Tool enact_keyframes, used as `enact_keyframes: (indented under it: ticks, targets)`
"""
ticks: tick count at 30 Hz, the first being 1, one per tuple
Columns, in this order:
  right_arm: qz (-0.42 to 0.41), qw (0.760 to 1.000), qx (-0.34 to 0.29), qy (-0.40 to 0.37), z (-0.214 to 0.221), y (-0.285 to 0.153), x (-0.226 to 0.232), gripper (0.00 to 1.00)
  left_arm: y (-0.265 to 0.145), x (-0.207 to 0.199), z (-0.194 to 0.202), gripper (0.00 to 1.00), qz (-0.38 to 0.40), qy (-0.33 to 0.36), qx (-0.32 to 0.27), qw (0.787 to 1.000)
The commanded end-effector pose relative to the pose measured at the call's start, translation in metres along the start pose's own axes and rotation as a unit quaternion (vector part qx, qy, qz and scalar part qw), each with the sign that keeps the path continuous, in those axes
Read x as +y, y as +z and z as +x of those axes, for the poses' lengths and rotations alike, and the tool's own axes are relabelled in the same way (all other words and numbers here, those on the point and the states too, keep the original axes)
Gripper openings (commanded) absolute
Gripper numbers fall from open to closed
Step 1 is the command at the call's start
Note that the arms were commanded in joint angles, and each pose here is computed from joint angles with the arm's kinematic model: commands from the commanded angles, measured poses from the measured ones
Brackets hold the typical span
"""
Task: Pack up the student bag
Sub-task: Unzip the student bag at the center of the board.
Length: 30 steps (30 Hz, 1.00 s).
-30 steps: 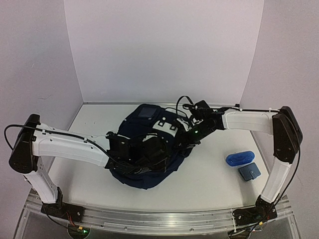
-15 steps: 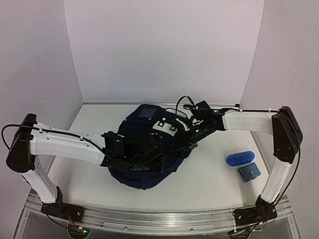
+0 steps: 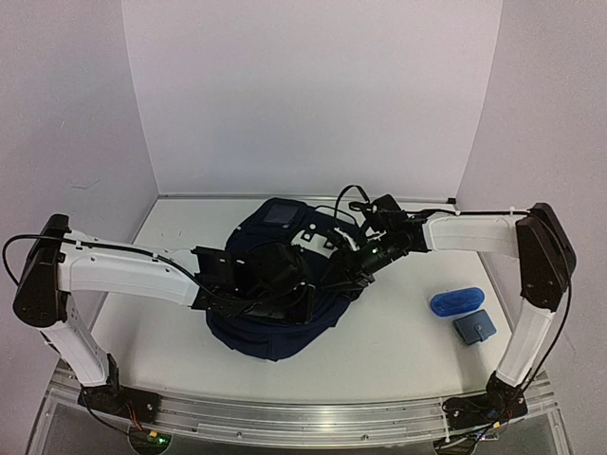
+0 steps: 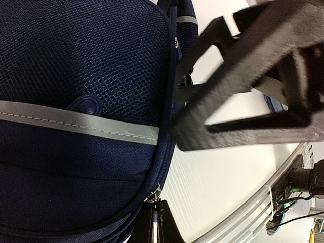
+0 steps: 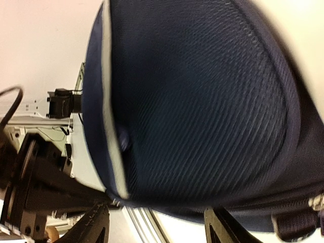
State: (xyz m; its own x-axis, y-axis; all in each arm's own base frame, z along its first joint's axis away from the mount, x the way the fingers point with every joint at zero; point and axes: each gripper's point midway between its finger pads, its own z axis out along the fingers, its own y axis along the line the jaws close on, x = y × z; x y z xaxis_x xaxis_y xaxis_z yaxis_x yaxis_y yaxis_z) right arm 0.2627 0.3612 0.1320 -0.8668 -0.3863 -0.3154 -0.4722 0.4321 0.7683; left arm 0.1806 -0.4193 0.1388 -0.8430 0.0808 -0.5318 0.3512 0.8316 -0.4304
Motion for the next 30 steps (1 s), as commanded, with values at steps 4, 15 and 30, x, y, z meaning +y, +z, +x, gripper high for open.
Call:
enact_keyframes:
  ticks: [4,15,30]
  targets:
    - [-0.018,1.000,-0.008,0.019,-0.020,0.015,0.003,0.47,-0.020,-0.039,-0.024,0.00,0.069,0.002,-0.019,0.997]
    - [0.058,0.997,-0.049,0.019,-0.027,-0.010,-0.025,0.00,-0.037,0.018,-0.019,0.00,-0.031,-0.016,0.013,0.999]
    - [0.045,0.998,-0.037,0.014,-0.020,-0.016,-0.017,0.00,-0.061,0.022,-0.029,0.19,0.022,0.065,-0.022,0.997]
